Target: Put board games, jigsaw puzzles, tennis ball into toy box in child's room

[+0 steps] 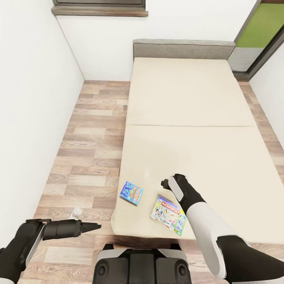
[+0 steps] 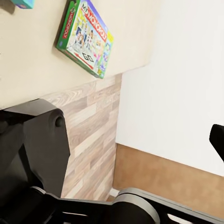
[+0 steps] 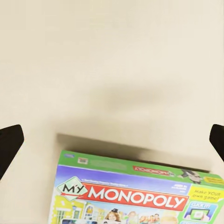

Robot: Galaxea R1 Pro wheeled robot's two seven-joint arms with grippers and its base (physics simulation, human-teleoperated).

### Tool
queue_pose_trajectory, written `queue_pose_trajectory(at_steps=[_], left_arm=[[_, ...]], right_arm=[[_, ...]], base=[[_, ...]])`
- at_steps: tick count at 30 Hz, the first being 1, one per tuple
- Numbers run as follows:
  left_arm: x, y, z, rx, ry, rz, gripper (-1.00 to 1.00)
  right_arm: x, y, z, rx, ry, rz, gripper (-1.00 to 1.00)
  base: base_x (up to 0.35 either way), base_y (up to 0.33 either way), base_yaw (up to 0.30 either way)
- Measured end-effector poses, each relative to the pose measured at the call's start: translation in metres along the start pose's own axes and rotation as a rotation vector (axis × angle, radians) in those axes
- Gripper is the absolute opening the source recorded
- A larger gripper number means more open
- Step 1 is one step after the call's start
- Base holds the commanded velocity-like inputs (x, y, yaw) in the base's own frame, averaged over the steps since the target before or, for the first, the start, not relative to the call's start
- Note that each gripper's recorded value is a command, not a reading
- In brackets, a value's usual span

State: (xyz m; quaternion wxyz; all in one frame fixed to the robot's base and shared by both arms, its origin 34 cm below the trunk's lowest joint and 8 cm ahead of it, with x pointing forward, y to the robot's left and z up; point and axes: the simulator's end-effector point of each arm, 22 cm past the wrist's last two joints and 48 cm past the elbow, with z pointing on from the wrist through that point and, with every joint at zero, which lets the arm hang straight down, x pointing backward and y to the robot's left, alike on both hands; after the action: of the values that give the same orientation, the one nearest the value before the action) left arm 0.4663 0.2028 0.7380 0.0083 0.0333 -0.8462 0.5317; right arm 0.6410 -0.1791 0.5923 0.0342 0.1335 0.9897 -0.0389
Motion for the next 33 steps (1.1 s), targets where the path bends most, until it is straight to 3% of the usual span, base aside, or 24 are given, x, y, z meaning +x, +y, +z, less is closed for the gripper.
queue_pose_trajectory(at_steps=[4, 8, 11, 14, 33], left_arm=[[0.001, 0.008, -0.009, -0.022, 0.008, -0.002, 1.0], [0.0, 0.024, -0.036, -0.076, 0.016, 0.001, 1.0], [-0.009, 0.033, -0.056, -0.105, -0.024, 0.004, 1.0], [-0.013, 0.037, -0.063, -0.114, -0.046, -0.001, 1.0], [-0.008, 0.049, -0.062, -0.122, -0.046, -0.028, 1.0]], right_arm=[[0.003, -0.001, 0.003, 0.002, 0.005, 0.0, 1.0], [0.005, -0.001, 0.007, 0.005, 0.009, -0.001, 1.0], [0.007, -0.002, 0.009, 0.006, 0.013, -0.002, 1.0], [0.009, -0.002, 0.012, 0.008, 0.018, -0.002, 1.0], [0.024, -0.005, 0.027, 0.017, 0.045, -0.004, 1.0]], base=[[0.0, 0.0, 0.0], [0.0, 0.0, 0.0], [0.0, 0.0, 0.0], [0.0, 0.0, 0.0], [0.0, 0.0, 0.0]])
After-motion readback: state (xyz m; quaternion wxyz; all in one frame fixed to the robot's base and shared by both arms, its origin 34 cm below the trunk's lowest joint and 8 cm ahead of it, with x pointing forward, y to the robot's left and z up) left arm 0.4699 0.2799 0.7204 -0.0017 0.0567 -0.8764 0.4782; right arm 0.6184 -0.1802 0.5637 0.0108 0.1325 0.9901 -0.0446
